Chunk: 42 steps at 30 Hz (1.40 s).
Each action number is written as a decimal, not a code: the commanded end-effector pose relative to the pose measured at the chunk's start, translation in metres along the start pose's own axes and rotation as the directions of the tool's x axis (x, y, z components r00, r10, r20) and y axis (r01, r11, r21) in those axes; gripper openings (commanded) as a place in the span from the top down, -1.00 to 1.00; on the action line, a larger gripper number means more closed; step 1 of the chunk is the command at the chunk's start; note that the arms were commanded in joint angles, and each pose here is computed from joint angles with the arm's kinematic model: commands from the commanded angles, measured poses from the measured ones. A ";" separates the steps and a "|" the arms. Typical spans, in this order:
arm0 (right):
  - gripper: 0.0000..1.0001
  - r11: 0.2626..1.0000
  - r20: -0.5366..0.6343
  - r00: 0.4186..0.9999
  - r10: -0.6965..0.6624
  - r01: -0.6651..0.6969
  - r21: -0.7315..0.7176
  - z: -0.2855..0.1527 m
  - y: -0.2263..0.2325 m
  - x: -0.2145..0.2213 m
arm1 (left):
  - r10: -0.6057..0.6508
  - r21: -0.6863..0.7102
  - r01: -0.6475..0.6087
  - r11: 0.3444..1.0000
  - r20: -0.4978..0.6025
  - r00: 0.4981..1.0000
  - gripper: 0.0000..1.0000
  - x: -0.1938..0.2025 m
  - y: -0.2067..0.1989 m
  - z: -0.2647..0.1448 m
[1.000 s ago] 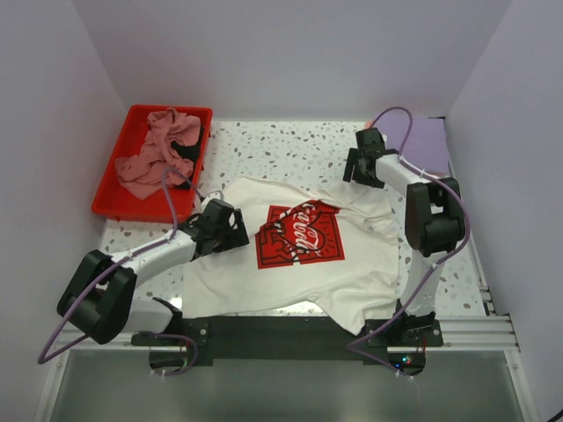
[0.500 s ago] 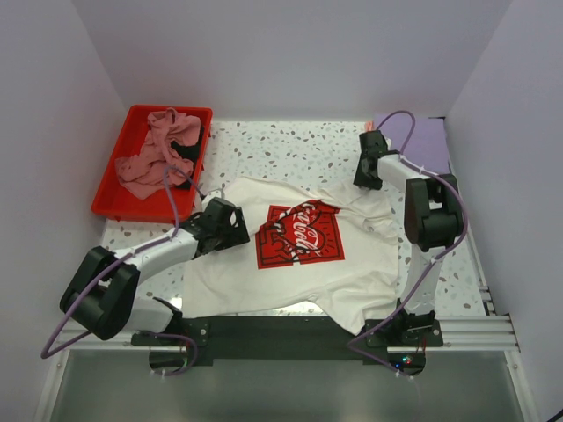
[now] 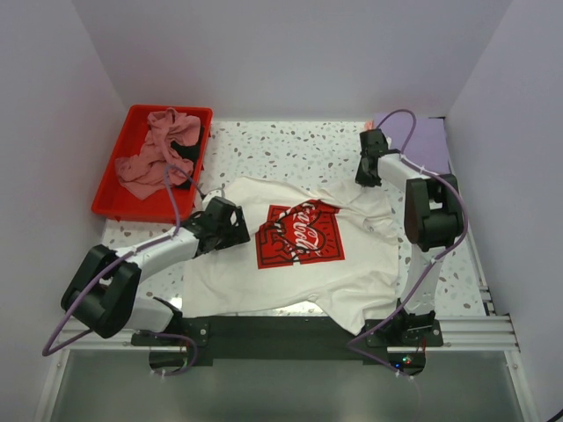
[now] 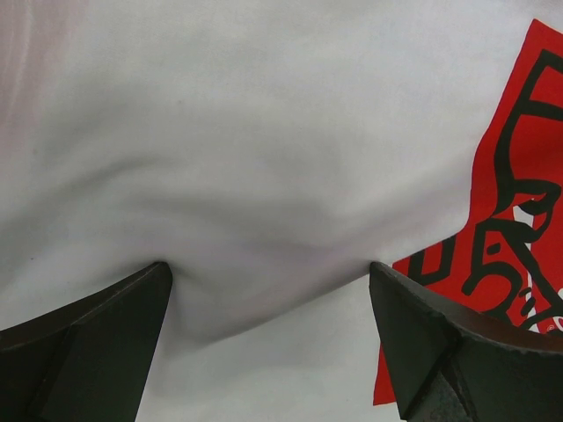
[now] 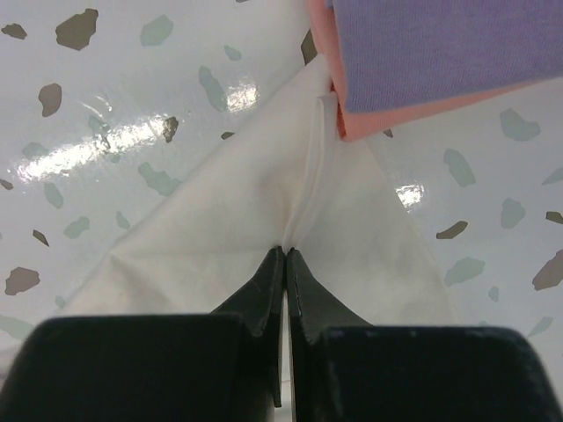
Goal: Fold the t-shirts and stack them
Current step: Flatten the tshirt out
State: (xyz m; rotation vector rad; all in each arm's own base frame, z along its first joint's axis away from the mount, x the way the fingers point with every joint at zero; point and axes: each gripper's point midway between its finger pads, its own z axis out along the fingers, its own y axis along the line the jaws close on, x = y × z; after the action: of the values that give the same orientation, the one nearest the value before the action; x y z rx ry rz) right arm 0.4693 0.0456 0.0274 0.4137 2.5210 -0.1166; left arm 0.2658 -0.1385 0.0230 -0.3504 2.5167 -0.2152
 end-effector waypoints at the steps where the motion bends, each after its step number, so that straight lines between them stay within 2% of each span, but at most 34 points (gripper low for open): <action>1: 1.00 0.999 0.106 0.994 0.039 -0.035 -0.040 -0.026 0.009 -0.042 | 0.000 -0.029 0.000 1.000 -0.010 1.000 -1.00 0.001 0.005 0.005; 11: 1.00 0.982 0.134 0.984 0.121 -0.099 -0.159 -0.044 0.036 -0.068 | 0.007 -0.041 -0.007 0.999 -0.003 1.000 -1.00 -0.002 0.006 0.005; 15: 1.00 0.971 0.111 0.979 0.170 -0.147 -0.188 -0.044 0.048 -0.075 | 0.009 -0.052 -0.009 0.999 -0.004 1.000 -1.00 -0.003 0.007 0.006; 21: 1.00 0.940 0.116 0.950 0.289 -0.259 -0.223 -0.038 0.065 -0.093 | 0.011 -0.065 -0.011 0.998 -0.002 1.000 -1.00 -0.005 0.009 0.005; 27: 1.00 0.879 0.106 0.897 0.429 -0.388 -0.277 -0.025 0.091 -0.112 | 0.014 -0.085 -0.014 0.996 0.002 1.000 -1.00 -0.006 0.012 0.005; 32: 0.96 0.800 0.109 0.818 0.565 -0.510 -0.316 -0.019 0.115 -0.126 | 0.010 -0.079 -0.010 0.997 0.008 1.000 -1.00 -0.010 0.009 0.005; 34: 0.90 0.725 0.101 0.736 0.669 -0.617 -0.307 -0.010 0.115 -0.130 | 0.008 -0.074 -0.007 0.997 0.010 1.000 -1.00 -0.011 0.007 0.006; 35: 0.89 0.674 0.099 0.690 0.717 -0.651 -0.350 -0.009 0.120 -0.139 | 0.007 -0.072 -0.007 0.997 0.010 1.000 -1.00 -0.011 0.006 0.006; 36: 0.89 0.585 0.070 0.609 0.790 -0.714 -0.386 -0.011 0.125 -0.147 | 0.008 -0.065 -0.008 0.998 0.006 1.000 -1.00 -0.011 0.005 0.006; 38: 0.77 0.495 0.023 0.541 0.841 -0.749 -0.441 -0.013 0.135 -0.156 | 0.009 -0.062 -0.008 0.998 0.009 1.000 -1.00 -0.013 0.003 0.006; 39: 0.41 0.477 0.007 0.527 0.850 -0.762 -0.437 -0.008 0.138 -0.155 | 0.015 -0.070 -0.014 0.997 0.007 1.000 -1.00 -0.012 0.005 0.005; 40: 0.26 0.478 0.014 0.534 0.845 -0.745 -0.465 -0.018 0.143 -0.171 | 0.013 -0.070 -0.012 0.997 0.011 1.000 -1.00 -0.014 0.005 0.005; 41: 0.15 0.511 0.001 0.570 0.822 -0.736 -0.445 -0.018 0.145 -0.167 | 0.013 -0.070 -0.012 0.997 0.014 1.000 -1.00 -0.014 0.005 0.004; 42: 0.04 0.576 0.024 0.637 0.771 -0.681 -0.453 -0.020 0.149 -0.167 | 0.011 -0.067 -0.010 0.998 0.019 1.000 -1.00 -0.015 0.005 0.002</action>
State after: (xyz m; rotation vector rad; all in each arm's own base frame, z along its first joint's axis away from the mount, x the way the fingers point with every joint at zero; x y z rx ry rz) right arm 0.6117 0.1387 0.0970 1.1918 1.9789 0.5460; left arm 0.2729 -0.1339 0.0217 -0.3619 2.5232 -0.1451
